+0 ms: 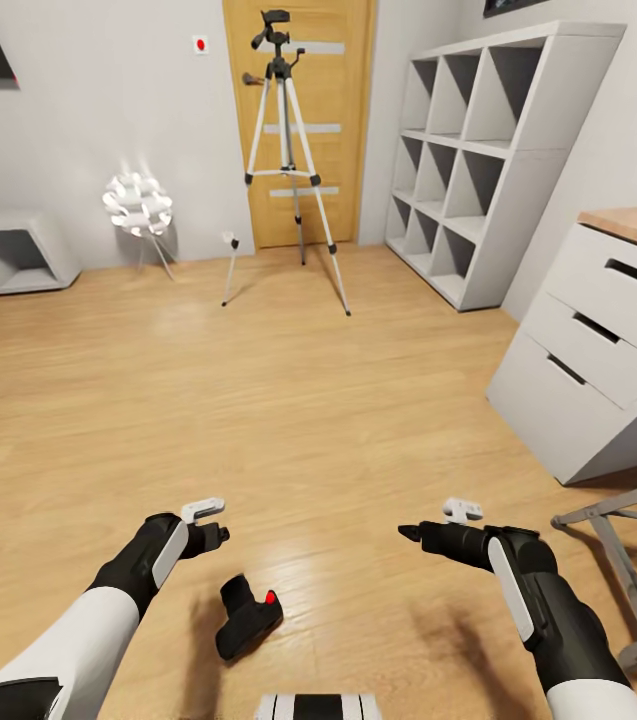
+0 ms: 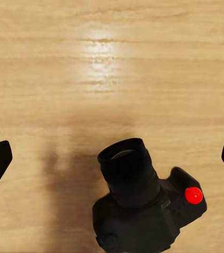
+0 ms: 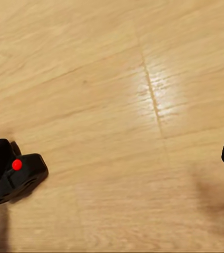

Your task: Attach the digital camera to the camera tripod in the bedroom.

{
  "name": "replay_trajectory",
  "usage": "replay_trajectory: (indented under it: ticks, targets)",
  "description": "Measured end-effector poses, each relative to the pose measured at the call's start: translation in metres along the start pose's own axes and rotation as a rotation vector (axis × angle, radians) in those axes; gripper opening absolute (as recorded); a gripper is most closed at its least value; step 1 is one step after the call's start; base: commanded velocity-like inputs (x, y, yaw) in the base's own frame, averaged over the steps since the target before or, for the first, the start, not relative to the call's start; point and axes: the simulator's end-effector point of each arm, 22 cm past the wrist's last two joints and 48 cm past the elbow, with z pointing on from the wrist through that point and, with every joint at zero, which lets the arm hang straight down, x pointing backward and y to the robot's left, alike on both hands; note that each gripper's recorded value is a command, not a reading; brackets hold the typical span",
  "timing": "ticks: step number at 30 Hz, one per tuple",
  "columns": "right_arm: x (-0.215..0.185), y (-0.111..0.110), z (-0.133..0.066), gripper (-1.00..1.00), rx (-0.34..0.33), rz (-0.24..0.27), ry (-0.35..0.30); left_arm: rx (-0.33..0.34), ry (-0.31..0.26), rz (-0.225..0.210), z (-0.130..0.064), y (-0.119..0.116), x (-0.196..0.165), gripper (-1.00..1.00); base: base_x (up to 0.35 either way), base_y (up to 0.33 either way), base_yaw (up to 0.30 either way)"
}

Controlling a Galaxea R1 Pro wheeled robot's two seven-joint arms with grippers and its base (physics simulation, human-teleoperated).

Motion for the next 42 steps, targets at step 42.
replay_trajectory:
  ticks: [42]
  targets:
    - [0.084, 0.033, 0.044, 1.00, -0.292, -0.004, 0.239, -0.032, 0.161, -0.002, 0.071, 0.017, 0.073, 1.00, 0.000, 0.000, 0.000]
